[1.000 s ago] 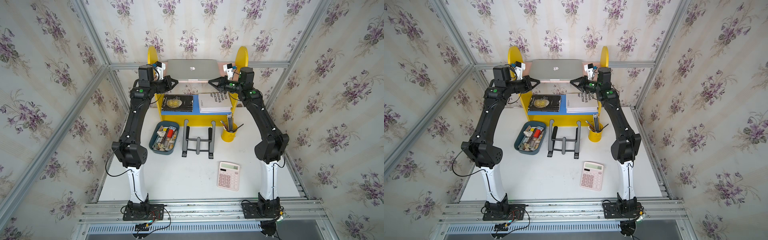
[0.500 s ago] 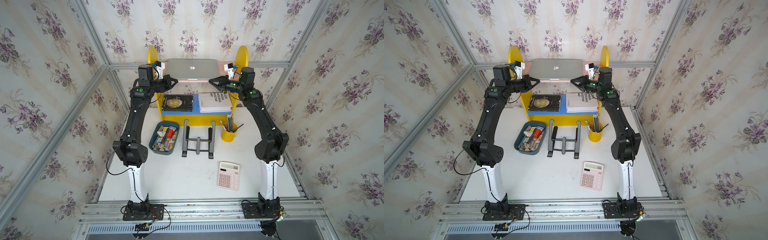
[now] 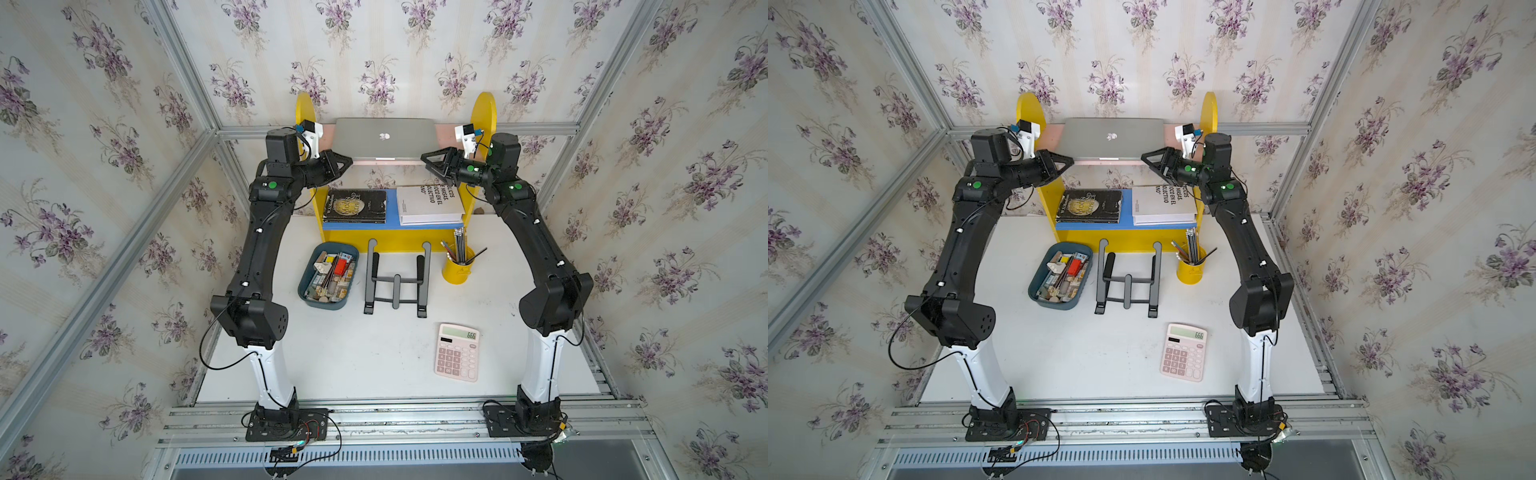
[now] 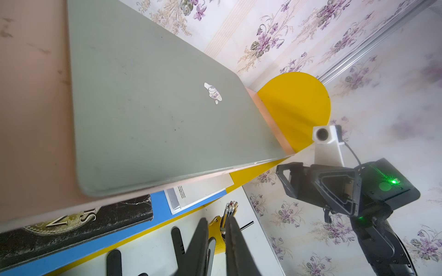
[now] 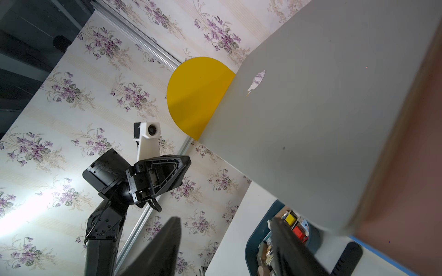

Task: Close the laptop lid and set it aside
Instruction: Place the laptop on the shelf.

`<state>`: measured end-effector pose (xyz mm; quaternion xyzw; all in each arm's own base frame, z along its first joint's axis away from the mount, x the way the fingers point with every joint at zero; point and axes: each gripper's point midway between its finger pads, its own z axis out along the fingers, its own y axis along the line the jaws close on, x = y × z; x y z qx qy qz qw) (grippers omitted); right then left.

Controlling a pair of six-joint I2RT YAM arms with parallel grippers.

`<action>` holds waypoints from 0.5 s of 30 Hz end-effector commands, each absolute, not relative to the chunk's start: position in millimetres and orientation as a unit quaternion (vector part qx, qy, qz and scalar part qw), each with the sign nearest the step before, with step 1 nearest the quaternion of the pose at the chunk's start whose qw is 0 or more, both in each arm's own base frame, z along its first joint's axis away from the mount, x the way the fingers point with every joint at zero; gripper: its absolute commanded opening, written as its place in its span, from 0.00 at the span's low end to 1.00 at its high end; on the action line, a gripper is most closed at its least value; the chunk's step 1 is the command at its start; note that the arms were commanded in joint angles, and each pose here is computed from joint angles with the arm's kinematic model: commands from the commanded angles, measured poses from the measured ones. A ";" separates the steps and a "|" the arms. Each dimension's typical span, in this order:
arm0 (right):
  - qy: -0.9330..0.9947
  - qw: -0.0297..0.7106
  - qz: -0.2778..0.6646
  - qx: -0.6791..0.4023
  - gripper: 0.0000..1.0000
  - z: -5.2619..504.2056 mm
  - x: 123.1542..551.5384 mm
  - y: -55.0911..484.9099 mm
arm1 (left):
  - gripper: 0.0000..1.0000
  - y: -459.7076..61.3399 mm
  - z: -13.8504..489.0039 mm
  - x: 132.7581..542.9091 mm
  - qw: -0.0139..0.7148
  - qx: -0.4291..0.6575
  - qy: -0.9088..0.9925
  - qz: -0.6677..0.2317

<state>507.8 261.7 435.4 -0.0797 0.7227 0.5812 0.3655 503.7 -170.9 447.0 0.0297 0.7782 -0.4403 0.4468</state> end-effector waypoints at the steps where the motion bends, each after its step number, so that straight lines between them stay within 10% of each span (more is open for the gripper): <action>1: 0.720 0.382 0.572 -0.091 0.99 439.3 501.7 258.8 | 0.26 -168.4 464.8 492.2 0.469 0.039 0.764 -0.442; 15: 0.733 0.422 0.521 -0.113 0.99 426.1 459.5 238.6 | 0.70 -153.6 464.5 435.8 0.491 0.038 0.766 -0.413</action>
